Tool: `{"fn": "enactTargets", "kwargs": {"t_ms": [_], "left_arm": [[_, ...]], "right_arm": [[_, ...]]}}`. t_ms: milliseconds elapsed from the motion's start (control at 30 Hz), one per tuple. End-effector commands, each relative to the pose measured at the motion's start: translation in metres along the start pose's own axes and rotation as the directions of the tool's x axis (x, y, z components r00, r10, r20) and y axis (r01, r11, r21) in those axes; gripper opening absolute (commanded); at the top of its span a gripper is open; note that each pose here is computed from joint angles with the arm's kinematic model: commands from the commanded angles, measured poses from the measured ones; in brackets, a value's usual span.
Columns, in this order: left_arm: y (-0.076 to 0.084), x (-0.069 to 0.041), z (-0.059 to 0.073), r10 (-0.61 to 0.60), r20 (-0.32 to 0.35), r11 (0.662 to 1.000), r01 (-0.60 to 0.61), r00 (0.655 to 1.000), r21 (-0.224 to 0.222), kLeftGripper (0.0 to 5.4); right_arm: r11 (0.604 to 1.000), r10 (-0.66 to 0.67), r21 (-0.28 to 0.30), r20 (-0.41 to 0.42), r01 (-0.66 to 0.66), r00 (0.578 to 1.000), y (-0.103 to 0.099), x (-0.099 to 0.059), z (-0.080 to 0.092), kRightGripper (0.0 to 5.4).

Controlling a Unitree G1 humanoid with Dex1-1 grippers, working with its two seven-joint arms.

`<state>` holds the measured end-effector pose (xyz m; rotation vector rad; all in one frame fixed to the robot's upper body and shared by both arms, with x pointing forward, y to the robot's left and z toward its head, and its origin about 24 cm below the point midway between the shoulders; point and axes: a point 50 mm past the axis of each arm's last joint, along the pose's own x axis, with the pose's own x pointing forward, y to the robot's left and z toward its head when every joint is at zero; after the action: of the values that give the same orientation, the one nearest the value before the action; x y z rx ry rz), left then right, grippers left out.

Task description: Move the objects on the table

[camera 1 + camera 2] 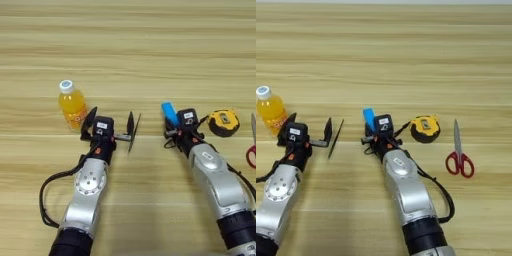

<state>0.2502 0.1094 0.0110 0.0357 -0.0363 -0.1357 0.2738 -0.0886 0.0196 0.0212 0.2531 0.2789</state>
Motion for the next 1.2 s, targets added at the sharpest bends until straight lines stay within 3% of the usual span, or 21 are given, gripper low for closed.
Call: {"fn": "enactTargets", "kwargs": {"t_ms": [33,400,767,1200], "left_arm": [[-0.002,0.001,0.003,-0.002,0.001,1.0,0.002,1.0,0.009,5.4],[-0.002,0.0,0.003,-0.001,0.0,1.0,0.001,1.0,0.009,5.4],[-0.002,0.001,0.003,-0.002,-0.001,1.0,0.002,1.0,0.009,5.4],[-0.003,0.001,0.003,-0.004,-0.002,1.0,0.004,1.0,0.008,5.4]], "right_arm": [[1.0,0.02,0.019,-0.002,-0.02,1.0,0.005,0.006,0.0,1.4],[0.999,0.053,0.009,-0.044,-0.052,0.998,0.011,0.008,-0.013,1.4],[0.994,0.107,0.019,-0.045,-0.106,0.993,0.018,0.011,-0.015,1.4],[0.988,0.154,-0.001,-0.006,-0.154,0.988,0.021,0.01,-0.012,2.91]]}}
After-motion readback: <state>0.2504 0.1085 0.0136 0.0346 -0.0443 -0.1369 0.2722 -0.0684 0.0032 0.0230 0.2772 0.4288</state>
